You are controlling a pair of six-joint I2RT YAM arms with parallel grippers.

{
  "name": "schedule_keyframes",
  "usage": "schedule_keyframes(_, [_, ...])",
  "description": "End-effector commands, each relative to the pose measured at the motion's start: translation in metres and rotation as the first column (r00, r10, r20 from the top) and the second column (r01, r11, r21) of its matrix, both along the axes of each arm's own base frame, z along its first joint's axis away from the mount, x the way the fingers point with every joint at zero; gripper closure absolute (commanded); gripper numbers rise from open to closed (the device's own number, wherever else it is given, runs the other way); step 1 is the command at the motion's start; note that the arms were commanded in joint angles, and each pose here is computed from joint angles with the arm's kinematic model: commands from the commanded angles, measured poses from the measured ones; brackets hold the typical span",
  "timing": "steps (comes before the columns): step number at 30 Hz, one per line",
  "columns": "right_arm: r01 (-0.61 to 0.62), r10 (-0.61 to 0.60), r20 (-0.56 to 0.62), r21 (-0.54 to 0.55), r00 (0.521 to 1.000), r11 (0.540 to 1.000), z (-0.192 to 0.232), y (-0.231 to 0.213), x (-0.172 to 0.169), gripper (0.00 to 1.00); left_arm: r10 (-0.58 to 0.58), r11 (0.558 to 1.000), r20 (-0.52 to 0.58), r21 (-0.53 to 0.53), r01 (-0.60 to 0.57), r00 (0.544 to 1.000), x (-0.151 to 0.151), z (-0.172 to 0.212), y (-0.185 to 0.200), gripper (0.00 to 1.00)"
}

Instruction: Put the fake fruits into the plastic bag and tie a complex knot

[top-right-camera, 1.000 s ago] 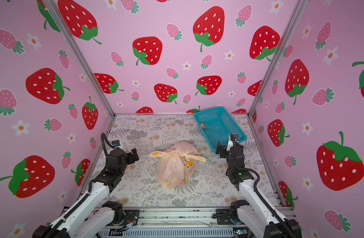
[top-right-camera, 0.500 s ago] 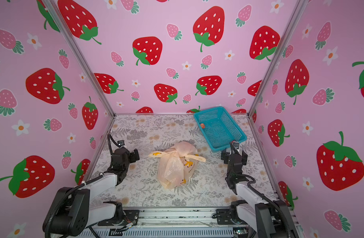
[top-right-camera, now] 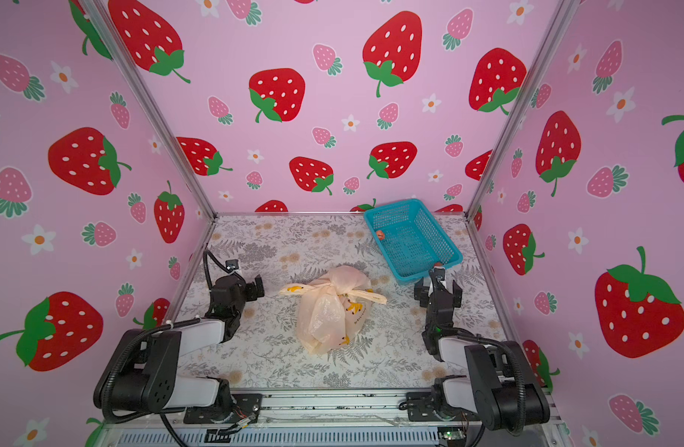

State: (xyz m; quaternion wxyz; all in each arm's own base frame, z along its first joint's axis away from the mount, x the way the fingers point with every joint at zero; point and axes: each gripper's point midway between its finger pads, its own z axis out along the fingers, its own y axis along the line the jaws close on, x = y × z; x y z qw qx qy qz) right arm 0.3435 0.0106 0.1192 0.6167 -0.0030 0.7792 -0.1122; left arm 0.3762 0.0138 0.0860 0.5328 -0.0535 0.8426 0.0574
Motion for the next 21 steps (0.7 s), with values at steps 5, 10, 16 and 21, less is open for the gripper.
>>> schedule_keyframes(5, [-0.036,0.036,0.096,-0.001,0.995,0.999,0.024,0.006,0.014,0.0,-0.063,0.998,0.04,0.017,0.062,0.997,0.023,0.002,-0.007,0.01])
schedule_keyframes(10, [-0.046,0.046,0.1,-0.003,0.994,0.999,0.025,0.008,0.02,0.0,-0.064,0.998,0.034,0.001,0.064,0.997,0.024,0.002,-0.005,0.01])
schedule_keyframes(16, [-0.057,0.056,0.115,0.01,0.992,0.998,0.022,0.005,0.027,0.0,-0.065,0.998,0.032,-0.001,0.065,0.997,0.025,0.001,-0.005,0.01])
schedule_keyframes(21, [-0.089,0.087,0.124,0.017,0.988,0.996,0.007,0.007,0.033,0.0,-0.066,0.998,0.03,-0.002,0.066,0.997,0.025,0.001,-0.005,0.01])
